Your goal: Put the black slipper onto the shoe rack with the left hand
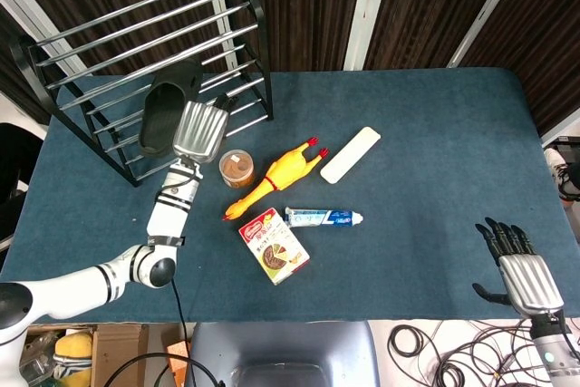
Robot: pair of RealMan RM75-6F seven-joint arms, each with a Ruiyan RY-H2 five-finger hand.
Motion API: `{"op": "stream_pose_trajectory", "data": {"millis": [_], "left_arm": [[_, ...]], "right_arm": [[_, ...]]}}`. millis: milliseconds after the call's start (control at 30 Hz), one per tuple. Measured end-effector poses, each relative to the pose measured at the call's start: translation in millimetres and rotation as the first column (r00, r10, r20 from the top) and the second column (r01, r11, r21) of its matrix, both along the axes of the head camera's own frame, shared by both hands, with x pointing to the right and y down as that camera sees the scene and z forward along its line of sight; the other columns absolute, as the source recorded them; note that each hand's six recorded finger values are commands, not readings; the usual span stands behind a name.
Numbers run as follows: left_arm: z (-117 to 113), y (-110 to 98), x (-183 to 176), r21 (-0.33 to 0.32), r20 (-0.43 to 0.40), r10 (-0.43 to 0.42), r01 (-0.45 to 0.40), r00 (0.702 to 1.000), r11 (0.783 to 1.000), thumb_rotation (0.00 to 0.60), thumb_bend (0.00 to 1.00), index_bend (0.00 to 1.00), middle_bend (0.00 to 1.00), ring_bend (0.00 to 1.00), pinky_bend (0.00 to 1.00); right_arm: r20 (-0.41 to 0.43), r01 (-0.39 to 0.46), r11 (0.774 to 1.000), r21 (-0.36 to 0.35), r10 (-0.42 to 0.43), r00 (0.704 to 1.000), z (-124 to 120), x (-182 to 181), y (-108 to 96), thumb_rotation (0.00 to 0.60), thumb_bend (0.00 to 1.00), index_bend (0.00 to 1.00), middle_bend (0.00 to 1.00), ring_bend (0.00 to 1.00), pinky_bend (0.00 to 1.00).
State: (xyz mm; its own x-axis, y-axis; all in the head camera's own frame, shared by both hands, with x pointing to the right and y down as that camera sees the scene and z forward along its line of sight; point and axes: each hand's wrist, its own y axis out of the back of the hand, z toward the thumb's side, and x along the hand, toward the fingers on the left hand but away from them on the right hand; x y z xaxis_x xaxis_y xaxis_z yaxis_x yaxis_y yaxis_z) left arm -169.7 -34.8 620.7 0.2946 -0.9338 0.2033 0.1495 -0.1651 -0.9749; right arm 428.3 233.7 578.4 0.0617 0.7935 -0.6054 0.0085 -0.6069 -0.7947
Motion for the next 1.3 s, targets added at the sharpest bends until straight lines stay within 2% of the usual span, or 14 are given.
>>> {"op": "stream_pose_trajectory", "data": {"millis": [100,167,200,367,700,1067,1300], "left_arm": [[1.3,-9.8,4.4,0.033,0.079,0.016,-0.019,0.997,0.999,0.14,1.0,0.35,0.44,0.79,1.0],[4.3,-14.2,5.1,0.035,0.101,0.014,-0.018,0.995,0.999,0.088,1.0,0.34,0.45,0.78,1.0],[6.8,-16.2,5.0,0.034,0.111,0.012,-0.016,0.994,0.999,0.083,1.0,0.33,0.45,0.77,1.0],[17.7,-20.3,-0.3,0.037,0.164,0.011,-0.017,0.986,0.999,0.149,1.0,0.31,0.44,0.75,1.0],[38.4,-30.9,-21.1,0.039,0.248,-0.039,0.03,0.968,0.999,0.15,1.0,0.3,0.46,0.74,0.99],[51.0,-35.0,-37.2,0.025,0.316,-0.08,0.076,0.945,0.997,0.155,1.0,0.29,0.49,0.74,0.99],[51.9,-39.5,-47.8,0.052,0.364,-0.114,0.102,0.925,0.993,0.154,1.0,0.29,0.49,0.74,0.99]], "right_arm": [[0.0,0.001,1.0,-0.005,-0.001,1.0,0.5,0.1,0.5,0.6,0.12,0.0,0.0,0.0,0.0],[0.0,0.0,1.0,-0.005,0.0,1.0,0.6,0.2,0.3,0.6,0.12,0.0,0.0,0.0,0.0],[0.0,-0.001,1.0,-0.005,0.001,1.0,0.5,0.4,0.2,0.6,0.12,0.0,0.0,0.0,0.0],[0.002,-0.005,1.0,-0.008,0.005,1.0,0.5,1.3,-0.3,0.6,0.12,0.0,0.0,0.0,0.0],[0.007,-0.006,1.0,-0.013,0.006,1.0,0.8,2.0,-1.0,0.6,0.12,0.0,0.0,0.0,0.0],[0.01,-0.008,1.0,-0.013,0.008,1.0,0.4,2.2,-1.4,0.6,0.12,0.0,0.0,0.0,0.0],[0.01,-0.006,1.0,-0.016,0.006,1.0,0.6,2.3,-1.4,0.6,0.12,0.0,0.0,0.0,0.0]]}}
